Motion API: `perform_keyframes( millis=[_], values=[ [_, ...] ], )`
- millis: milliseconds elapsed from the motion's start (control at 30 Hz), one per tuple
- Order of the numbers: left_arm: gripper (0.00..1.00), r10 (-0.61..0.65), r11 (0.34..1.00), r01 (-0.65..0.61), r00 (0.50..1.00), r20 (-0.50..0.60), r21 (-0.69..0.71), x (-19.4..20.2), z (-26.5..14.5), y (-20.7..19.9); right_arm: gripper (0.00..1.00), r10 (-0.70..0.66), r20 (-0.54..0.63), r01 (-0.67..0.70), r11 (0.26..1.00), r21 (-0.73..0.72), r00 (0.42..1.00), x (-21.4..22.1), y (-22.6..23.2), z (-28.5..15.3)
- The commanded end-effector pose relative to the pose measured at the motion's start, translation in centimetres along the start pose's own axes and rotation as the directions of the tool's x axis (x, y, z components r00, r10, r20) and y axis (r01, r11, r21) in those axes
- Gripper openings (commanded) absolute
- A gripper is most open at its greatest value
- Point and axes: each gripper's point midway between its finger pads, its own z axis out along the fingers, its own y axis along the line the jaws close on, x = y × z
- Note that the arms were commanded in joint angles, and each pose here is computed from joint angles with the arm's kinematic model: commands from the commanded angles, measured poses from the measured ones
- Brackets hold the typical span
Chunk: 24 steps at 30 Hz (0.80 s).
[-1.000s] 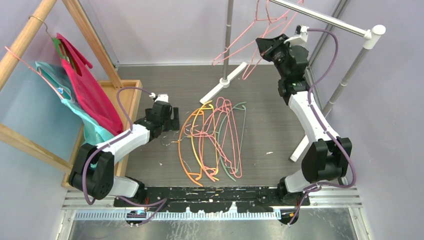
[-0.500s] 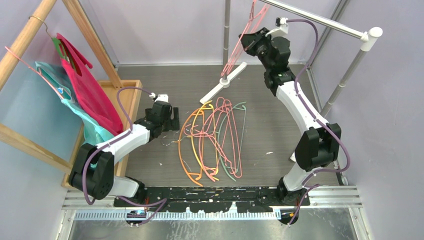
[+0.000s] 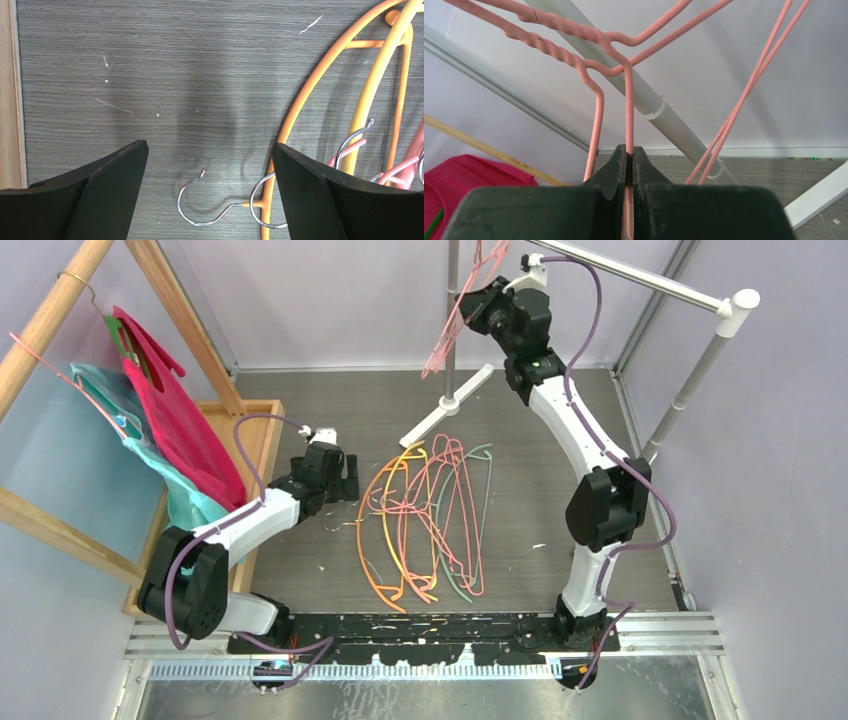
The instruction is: Organize the hangers
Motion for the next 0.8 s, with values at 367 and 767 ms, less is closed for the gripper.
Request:
perform_keyframes(
  millis=[367,767],
  values=[
    [0.98,-0.030,0.999,0.028,0.997,0.067,0.022,-2.4,0.0,-0.8,0.01,-0.060,-0.171,0.079,0.991,0.106,0.983,5.8,-1.5,2.4],
    [0.98,-0.032,0.999,0.031,0.997,0.070,0.025,-2.4,-0.1,-0.8,0.27,-0.077,-0.102,0.094,0.980,0.177,0.992,4.0,-2.4,-0.8]
  ],
)
